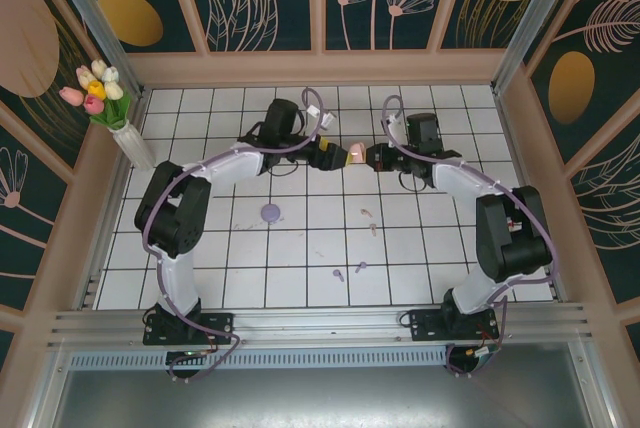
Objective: Insert the wireless bluetooth earbuds into the charging case
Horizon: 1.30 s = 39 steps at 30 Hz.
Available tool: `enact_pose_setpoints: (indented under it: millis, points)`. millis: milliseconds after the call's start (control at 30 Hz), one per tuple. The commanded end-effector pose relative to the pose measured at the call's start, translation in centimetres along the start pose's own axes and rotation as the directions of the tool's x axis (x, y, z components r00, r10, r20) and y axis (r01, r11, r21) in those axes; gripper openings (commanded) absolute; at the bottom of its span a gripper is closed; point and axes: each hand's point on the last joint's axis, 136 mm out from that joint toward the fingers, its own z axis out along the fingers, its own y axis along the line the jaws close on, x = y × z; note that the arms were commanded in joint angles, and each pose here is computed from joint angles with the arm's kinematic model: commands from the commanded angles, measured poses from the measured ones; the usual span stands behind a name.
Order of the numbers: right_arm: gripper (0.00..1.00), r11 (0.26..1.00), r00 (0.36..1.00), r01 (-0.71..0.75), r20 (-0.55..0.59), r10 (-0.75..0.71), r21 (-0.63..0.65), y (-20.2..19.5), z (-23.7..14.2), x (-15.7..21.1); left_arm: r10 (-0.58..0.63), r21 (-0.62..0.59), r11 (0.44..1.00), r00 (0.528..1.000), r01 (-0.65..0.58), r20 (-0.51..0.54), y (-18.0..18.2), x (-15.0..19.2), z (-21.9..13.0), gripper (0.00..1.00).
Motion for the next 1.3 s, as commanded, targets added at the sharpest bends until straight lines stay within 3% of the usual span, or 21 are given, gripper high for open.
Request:
enact_pose_setpoints:
  millis: [0,333,667,1267]
  points:
    - [0.00,0.992,0.990,0.124,-0.065,-0.122,0.029,-0.2,0.6,0.5,0.006,-0.011,1.000,0.988,-0.008,-0.153,1.4,2.9,-0.2,0.85]
    - [0.00,0.974,0.970,0.228,-0.089,-0.227,0.003,0.8,2.2,1.8,0.028,0.030,0.999,0.955,-0.020,-0.296,1.6,4.1,0.0,0.84]
    - [0.00,0.961,0.955,0.274,-0.107,-0.277,-0.039,2.9,2.7,2.4,0.025,0.096,0.995,0.952,0.004,-0.305,1.2,3.9,0.5,0.76]
    - [0.00,0.959,0.952,0.281,-0.113,-0.284,-0.048,3.1,2.9,2.4,0.034,0.167,0.986,0.952,0.018,-0.305,0.6,4.0,0.8,0.51]
